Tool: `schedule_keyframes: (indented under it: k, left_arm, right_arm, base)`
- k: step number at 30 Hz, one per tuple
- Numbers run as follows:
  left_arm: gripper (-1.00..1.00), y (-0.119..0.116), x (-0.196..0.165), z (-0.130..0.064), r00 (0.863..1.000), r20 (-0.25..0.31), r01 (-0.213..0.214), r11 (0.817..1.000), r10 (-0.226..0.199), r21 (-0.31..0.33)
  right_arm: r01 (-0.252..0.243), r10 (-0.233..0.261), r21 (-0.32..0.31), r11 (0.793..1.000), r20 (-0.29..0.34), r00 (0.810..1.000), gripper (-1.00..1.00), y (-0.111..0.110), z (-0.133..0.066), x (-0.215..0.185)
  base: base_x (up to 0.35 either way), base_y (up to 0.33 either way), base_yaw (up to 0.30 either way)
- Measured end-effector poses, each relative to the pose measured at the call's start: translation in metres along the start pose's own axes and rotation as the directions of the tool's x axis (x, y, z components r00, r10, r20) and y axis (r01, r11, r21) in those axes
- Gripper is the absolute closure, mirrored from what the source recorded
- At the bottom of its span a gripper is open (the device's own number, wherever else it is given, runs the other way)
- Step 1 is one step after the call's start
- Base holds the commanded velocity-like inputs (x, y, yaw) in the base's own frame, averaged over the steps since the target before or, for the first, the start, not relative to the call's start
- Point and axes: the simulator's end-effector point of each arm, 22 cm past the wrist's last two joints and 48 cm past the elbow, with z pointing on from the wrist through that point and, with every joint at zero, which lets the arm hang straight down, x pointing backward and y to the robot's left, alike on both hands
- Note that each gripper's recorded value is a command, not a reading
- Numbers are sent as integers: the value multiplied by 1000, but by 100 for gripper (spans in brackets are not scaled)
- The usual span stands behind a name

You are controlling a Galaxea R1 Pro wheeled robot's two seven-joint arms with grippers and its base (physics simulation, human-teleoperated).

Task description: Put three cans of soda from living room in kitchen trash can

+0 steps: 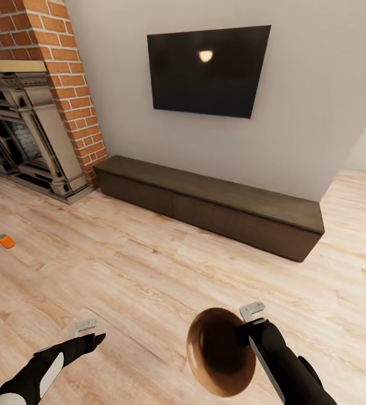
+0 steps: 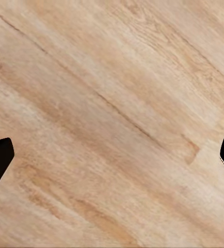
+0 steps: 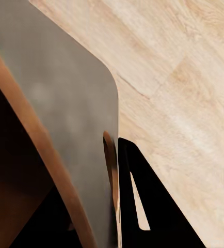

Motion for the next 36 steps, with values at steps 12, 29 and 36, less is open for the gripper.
schedule_keyframes:
  k: [12,29,36]
  left_arm:
    - [-100,1,0,0,1000,0,0,1000,0,0]
    - [-100,1,0,0,1000,0,0,1000,0,-1]
    - [-100,0,0,0,1000,1,0,1000,0,0]
  right_arm:
    - [5,-5,1,1000,-1,1000,100,1,1,1]
    - [14,-14,-10,1000,3,1000,100,13,0,-2]
    - [14,-14,-11,1000,1,1000,100,13,0,-1]
  base:
    - [274,-212,258]
    - [287,-190,258]
    - [290,-180,258]
